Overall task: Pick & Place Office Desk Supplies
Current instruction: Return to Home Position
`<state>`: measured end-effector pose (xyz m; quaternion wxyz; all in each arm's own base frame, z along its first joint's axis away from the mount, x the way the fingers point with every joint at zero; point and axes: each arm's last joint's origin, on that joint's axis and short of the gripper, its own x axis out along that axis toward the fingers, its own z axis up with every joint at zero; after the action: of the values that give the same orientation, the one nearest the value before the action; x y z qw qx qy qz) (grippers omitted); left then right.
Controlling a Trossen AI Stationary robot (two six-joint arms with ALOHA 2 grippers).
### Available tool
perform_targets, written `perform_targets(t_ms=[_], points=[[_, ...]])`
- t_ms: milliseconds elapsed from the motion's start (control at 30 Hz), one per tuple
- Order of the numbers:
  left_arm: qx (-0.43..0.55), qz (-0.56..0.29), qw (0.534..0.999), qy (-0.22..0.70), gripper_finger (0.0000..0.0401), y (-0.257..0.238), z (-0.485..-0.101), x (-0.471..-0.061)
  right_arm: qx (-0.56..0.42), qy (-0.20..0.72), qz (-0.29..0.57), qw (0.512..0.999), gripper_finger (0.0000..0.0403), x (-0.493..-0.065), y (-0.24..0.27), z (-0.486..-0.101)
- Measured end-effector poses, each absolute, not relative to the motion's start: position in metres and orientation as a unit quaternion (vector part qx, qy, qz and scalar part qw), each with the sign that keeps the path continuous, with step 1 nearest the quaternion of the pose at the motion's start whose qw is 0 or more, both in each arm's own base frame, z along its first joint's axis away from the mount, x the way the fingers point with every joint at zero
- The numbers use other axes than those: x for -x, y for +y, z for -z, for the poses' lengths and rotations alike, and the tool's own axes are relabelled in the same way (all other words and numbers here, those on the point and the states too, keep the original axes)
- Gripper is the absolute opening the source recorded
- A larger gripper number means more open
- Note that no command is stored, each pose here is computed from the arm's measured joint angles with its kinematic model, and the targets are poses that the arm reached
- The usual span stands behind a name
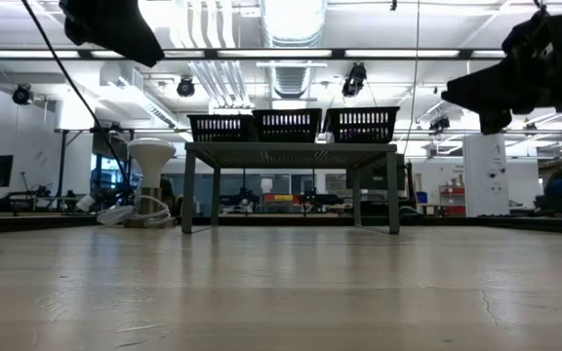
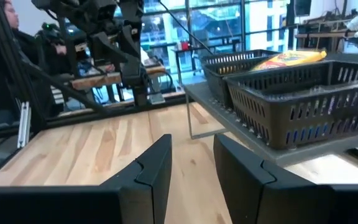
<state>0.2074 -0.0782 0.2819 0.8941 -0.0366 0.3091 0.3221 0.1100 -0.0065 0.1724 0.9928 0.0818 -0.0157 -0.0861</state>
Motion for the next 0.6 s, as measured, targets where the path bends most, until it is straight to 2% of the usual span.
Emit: perform_targets(t_ms=[167,367,467,600], points=[[0.064,-0.334,0.895,0.289,0.0163,-0.070,-0.294,-0.192,-0.088,-0.009,0.087,0.992,0.0117,-0.111,-0.006,-0.168],[0.112,-0.339,0.901,0.245,0.0163,-0.046,-0.320,-0.144,-0.087,0.007,0.088,0.992,0.0120,-0.111,-0.006,-0.165],[0.134,-0.328,0.908,0.221,0.0163,-0.035,-0.318,-0.123,-0.085,0.033,0.091,0.992,0.0117,-0.110,-0.006,-0.160],[0.169,-0.307,0.917,0.191,0.0163,-0.027,-0.296,-0.106,-0.091,0.060,0.094,0.990,0.0112,-0.110,-0.006,-0.155]])
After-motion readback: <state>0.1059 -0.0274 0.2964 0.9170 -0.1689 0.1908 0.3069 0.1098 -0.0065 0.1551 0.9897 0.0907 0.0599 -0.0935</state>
